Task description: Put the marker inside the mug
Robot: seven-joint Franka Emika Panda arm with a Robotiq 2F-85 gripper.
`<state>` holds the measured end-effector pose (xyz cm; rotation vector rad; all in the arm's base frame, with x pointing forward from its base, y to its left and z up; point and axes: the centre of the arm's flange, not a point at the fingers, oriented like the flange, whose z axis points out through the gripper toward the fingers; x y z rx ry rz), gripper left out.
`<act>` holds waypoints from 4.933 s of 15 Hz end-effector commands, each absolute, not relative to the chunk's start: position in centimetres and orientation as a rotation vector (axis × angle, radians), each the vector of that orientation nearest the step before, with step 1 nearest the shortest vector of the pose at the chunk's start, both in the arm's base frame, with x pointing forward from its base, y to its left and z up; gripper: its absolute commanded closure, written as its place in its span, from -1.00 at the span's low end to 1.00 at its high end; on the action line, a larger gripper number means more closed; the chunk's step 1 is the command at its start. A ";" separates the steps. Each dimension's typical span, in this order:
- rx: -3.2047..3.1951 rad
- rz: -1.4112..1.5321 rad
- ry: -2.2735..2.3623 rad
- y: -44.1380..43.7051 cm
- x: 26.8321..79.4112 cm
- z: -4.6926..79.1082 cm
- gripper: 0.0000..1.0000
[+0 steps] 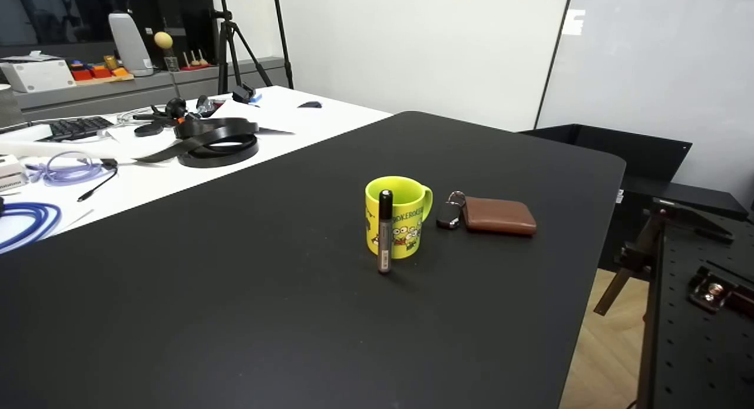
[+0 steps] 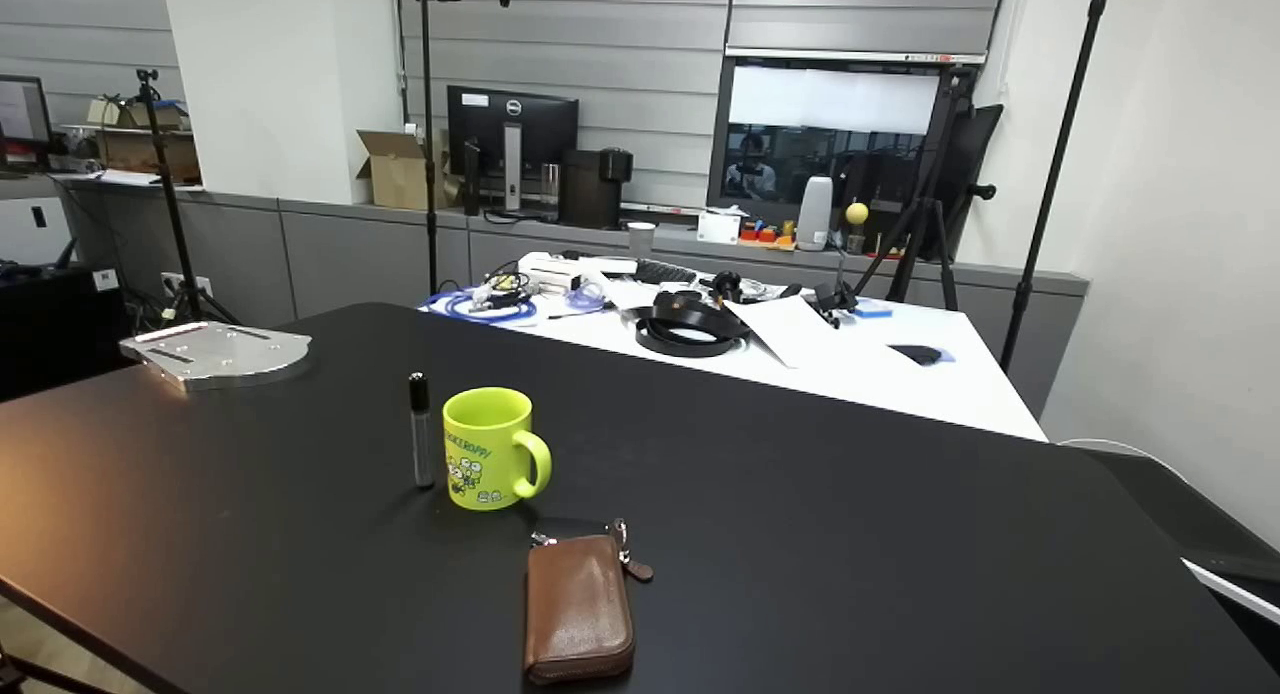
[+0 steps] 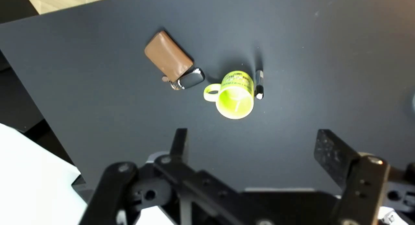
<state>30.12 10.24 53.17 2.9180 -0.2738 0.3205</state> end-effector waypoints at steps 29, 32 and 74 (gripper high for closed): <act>3.060 -0.056 0.264 6.6 43.8 25.4 -1.00; 3.046 -0.054 0.261 6.5 42.5 25.1 -1.00; 2.988 0.216 0.375 9.6 47.0 32.7 0.89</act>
